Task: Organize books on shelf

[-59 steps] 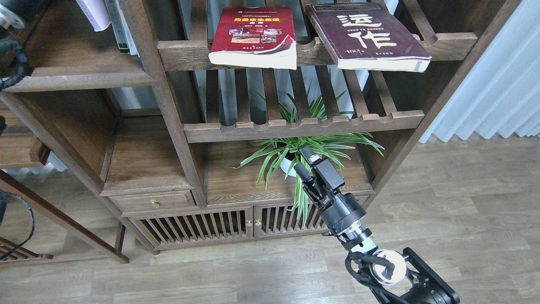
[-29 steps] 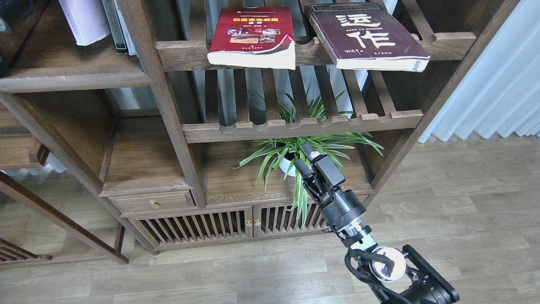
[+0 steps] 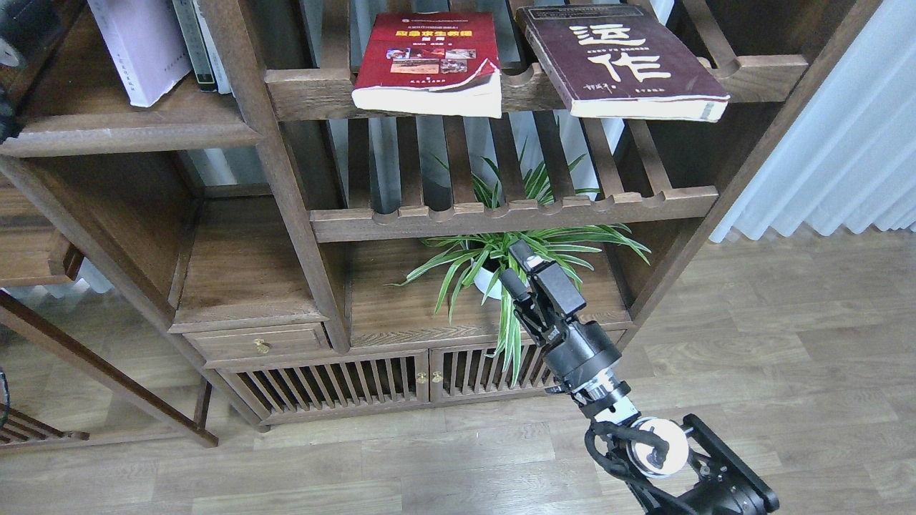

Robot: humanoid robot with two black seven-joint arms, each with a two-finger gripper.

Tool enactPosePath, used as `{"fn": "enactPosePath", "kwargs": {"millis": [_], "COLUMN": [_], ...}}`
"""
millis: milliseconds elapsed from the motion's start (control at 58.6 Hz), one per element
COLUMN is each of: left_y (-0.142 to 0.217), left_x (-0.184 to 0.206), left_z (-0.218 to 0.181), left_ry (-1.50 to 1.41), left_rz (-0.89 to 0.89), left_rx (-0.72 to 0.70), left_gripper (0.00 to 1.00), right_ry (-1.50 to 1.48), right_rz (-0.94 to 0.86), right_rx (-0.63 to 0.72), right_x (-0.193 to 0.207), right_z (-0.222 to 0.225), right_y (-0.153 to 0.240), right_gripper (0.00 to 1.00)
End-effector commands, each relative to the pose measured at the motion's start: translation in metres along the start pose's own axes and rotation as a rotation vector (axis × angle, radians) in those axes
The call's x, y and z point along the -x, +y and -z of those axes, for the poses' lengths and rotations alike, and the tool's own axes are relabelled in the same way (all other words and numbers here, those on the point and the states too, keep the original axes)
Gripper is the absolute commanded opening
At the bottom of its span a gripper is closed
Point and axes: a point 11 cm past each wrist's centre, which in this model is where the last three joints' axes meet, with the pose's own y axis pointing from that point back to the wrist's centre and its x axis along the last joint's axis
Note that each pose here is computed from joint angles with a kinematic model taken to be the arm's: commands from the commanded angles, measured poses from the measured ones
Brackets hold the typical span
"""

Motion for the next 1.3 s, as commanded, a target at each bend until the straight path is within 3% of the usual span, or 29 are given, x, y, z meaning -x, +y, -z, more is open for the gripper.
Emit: {"fn": "enactPosePath", "kwargs": {"millis": [0,546,837,1024,1281], "left_y": [0.005,0.032,0.058,0.091,0.104], "left_x": [-0.004,0.014,0.005,-0.009,-0.007], "left_z": [-0.004,0.000,-0.012,0.012,0.034], "left_ry": [0.004,0.126,0.144,0.177,0.192], "left_rz": [-0.008,0.083,0.068,0.022,0.019], "left_rx": [0.013,0.118,0.188,0.176,0.134], "left_gripper": [0.87,0.87,0.87,0.87,0.87], "right_ry": [0.001,0.000,0.000,0.000,0.001], "right_rz": [0.001,-0.002,-0.003,-0.005,0.001], "right_rx": [0.000,0.001,0.002,0.002,0.003], "right_x": [0.000,-0.001,-0.001,-0.001,0.000], "right_z": [0.000,0.000,0.000,-0.001,0.000], "right_y": [0.000,0.000,0.001,0.001,0.000], "right_gripper": [0.93,0.93,0.93,0.94,0.94]}}
